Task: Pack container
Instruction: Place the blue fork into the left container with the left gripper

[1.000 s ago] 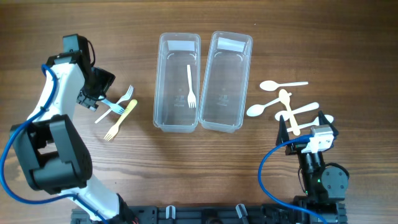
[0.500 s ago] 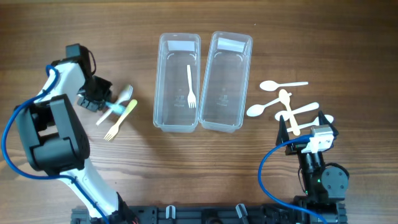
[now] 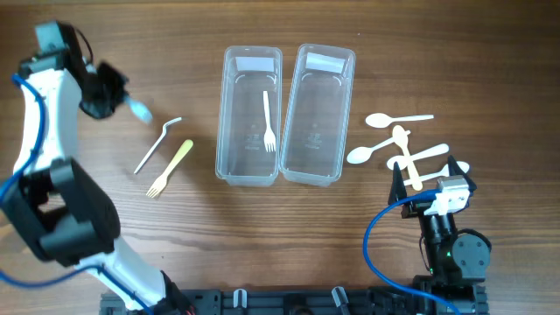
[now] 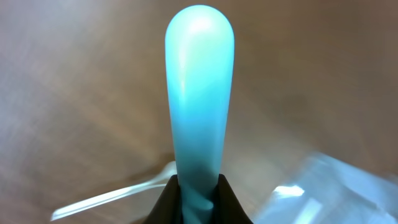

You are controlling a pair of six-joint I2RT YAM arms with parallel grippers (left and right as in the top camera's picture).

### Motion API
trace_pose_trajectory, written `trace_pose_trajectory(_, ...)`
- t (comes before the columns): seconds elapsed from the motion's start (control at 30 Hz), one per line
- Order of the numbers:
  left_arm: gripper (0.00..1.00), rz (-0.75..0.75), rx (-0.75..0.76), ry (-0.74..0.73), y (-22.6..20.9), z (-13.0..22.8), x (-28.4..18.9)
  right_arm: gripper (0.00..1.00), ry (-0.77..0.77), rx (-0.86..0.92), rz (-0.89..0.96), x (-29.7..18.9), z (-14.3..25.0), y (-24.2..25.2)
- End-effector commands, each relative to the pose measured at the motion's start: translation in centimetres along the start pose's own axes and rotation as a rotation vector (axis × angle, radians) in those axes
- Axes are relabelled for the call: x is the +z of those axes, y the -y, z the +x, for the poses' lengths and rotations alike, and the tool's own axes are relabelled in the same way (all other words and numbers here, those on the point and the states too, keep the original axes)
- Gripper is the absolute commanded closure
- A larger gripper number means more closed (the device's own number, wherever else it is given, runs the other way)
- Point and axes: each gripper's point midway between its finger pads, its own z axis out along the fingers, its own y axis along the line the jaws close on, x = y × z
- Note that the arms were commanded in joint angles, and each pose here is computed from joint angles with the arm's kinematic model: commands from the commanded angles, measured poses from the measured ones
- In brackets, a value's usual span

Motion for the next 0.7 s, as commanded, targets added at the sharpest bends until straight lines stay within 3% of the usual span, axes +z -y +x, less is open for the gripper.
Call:
trace_pose_trajectory(0.0, 0.96, 0.241, 0.457, 0.076, 8.7, 2.4, -6.0, 0.01, 0.008, -0.003, 0.015, 0.0, -0.2, 0.2)
trace_pose_trajectory(0.27, 0.96, 0.333, 1.164, 0.006, 17.7, 14.5, -3.9, 0.0, 0.008, -0.003, 0.015, 0.0, -0.2, 0.2)
trace_pose_trajectory(0.4, 0.96, 0.142, 1.273, 0.007, 17.5, 16.6, -1.1, 0.01, 0.008, -0.003, 0.015, 0.0, -0.2, 0.2)
trace_pose_trajectory(0.5, 0.96, 0.092, 1.3, -0.044, 16.9, 18.0, 0.5, 0.0, 0.008, -0.003, 0.015, 0.0, -0.2, 0.2)
trace_pose_trajectory(0.53, 0.9, 0.083, 1.303, -0.067, 16.6, 18.4, 0.9, 0.0, 0.008, -0.003, 0.015, 0.0, -0.2, 0.2)
trace_pose_trajectory(0.6, 0.45, 0.068, 1.304, -0.101, 16.0, 18.9, 1.4, 0.0, 0.008, -0.003, 0.015, 0.0, -0.2, 0.2)
trace_pose_trajectory(0.67, 0.28, 0.056, 1.304, -0.125, 15.5, 19.2, 1.3, 0.0, 0.008, -0.003, 0.015, 0.0, -0.2, 0.2)
